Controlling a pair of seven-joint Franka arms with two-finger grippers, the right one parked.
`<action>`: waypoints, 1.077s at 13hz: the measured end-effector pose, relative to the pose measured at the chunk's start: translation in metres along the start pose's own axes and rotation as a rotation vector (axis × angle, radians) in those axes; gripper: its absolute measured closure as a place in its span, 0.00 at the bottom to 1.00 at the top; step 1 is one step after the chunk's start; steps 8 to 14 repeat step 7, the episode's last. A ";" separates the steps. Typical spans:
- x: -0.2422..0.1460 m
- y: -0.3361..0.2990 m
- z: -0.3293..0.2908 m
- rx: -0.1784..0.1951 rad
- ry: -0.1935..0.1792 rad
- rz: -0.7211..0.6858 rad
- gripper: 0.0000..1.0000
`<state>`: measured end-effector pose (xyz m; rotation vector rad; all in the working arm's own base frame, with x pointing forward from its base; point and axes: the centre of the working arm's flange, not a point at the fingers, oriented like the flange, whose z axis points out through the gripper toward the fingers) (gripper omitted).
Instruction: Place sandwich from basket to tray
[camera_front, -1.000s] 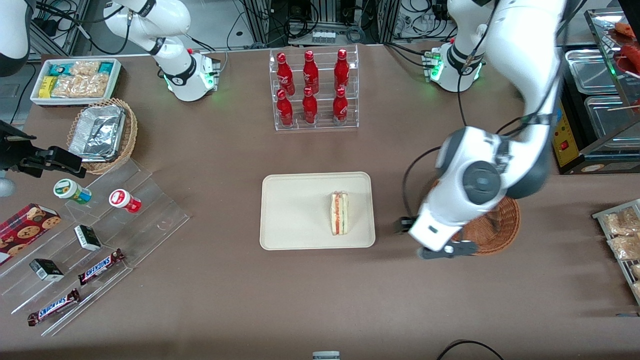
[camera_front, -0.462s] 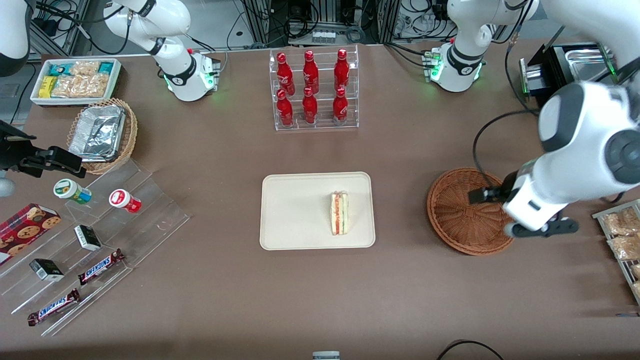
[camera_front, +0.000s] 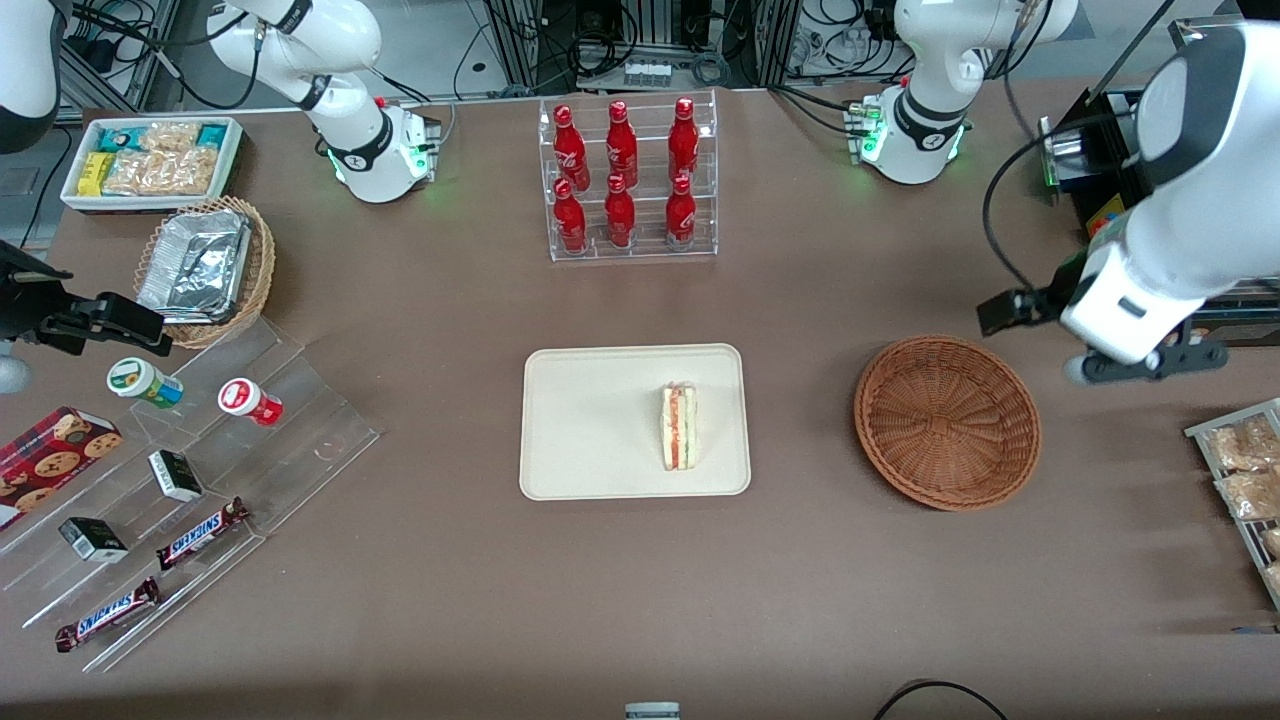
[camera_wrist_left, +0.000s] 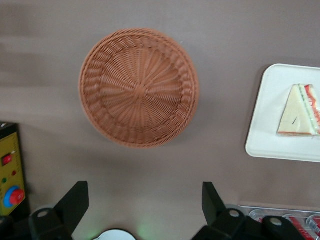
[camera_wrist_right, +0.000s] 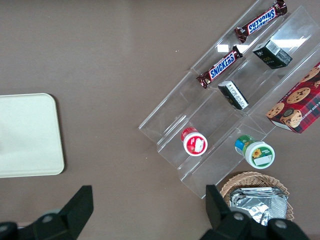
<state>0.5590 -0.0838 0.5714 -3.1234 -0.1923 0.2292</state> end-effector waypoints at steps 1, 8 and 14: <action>-0.011 -0.010 -0.007 0.000 0.011 -0.015 0.00; -0.042 -0.048 -0.048 -0.019 0.077 -0.044 0.00; -0.042 -0.048 -0.048 -0.019 0.077 -0.044 0.00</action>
